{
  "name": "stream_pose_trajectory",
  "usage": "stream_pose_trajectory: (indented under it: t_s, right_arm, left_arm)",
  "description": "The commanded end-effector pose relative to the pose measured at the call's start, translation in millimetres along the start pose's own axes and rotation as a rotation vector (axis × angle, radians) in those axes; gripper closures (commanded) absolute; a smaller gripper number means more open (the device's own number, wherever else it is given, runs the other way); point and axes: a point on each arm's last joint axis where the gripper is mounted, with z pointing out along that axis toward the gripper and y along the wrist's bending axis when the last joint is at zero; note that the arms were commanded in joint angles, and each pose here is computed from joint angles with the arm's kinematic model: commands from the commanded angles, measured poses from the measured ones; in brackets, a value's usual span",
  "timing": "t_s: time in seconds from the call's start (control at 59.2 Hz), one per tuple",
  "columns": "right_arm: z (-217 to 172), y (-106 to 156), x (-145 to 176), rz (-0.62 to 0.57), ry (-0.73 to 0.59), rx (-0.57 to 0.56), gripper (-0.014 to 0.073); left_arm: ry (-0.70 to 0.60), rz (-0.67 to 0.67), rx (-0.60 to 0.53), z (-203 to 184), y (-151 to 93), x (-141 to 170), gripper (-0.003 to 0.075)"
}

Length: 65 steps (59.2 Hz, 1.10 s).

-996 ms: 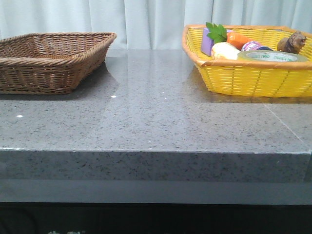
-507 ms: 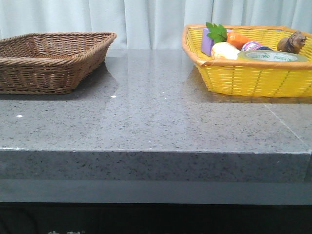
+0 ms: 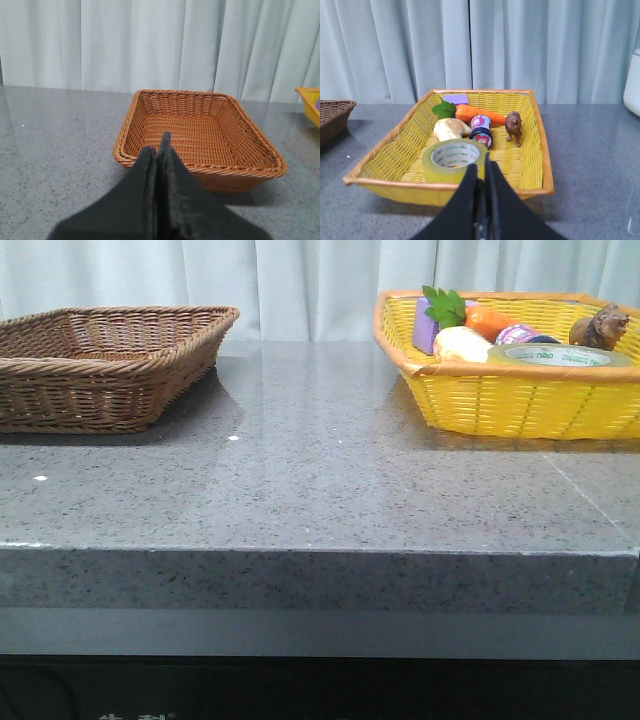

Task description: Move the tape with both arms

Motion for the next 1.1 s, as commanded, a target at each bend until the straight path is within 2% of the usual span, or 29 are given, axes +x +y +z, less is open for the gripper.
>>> stream_pose_trajectory:
  t_s: [0.0, 0.203, 0.27, 0.321, 0.355, 0.371, 0.473, 0.523, 0.557, 0.608, 0.844, 1.081]
  right_arm:
    - [9.9, 1.7, -30.2, -0.015, -0.016, 0.006, 0.0652]
    - [27.0, 2.8, -47.3, -0.015, 0.036, 0.009, 0.0650]
    - [27.9, 2.8, -47.4, -0.015, 0.036, 0.009, 0.0613]
    - [27.9, 2.8, -47.4, -0.015, 0.036, 0.009, 0.0532]
    - [27.9, 2.8, -47.4, -0.015, 0.036, 0.009, 0.0438]
    - [27.9, 2.8, -47.3, -0.015, 0.037, 0.009, 0.0400]
    - [28.1, 2.7, -46.9, -0.015, 0.035, 0.009, 0.0093]
    - [28.2, 2.7, -46.6, -0.015, 0.035, 0.009, -0.0027]
    - [28.2, 2.7, -46.7, -0.015, 0.034, 0.009, -0.0076]
    - [28.2, 2.9, -47.1, -0.008, 0.031, 0.007, -0.0057]
    - [34.2, 3.3, -47.0, 0.010, 0.052, 0.002, -0.0047]
    - [92.7, 3.0, -56.8, 0.074, 0.213, 0.021, -0.0031]
  left_arm:
    - [-0.006, 0.007, -0.005, 10.7, -0.9, -24.8, 0.0740]
    - [0.029, 0.008, -0.005, 26.6, -1.4, -31.7, 0.0738]
    - [0.027, 0.008, -0.005, 26.6, -1.4, -31.9, 0.0701]
    - [0.027, 0.008, -0.005, 26.6, -1.4, -31.9, 0.0634]
    - [0.027, 0.008, -0.005, 26.6, -1.4, -31.9, 0.0568]
    - [0.027, 0.008, -0.005, 26.6, -1.4, -31.9, 0.0505]
    - [0.029, 0.008, -0.005, 26.7, -1.4, -31.3, 0.0268]
    - [0.029, 0.008, -0.005, 26.7, -1.4, -31.3, 0.0188]
    - [0.029, 0.008, -0.005, 26.7, -1.4, -31.3, 0.0152]
    - [0.029, 0.008, -0.005, 26.7, -1.4, -31.3, 0.0127]
    - [0.029, 0.008, -0.005, 26.7, -1.4, -31.3, 0.0136]
    - [0.029, 0.008, -0.005, 26.7, -1.4, -31.3, 0.0136]
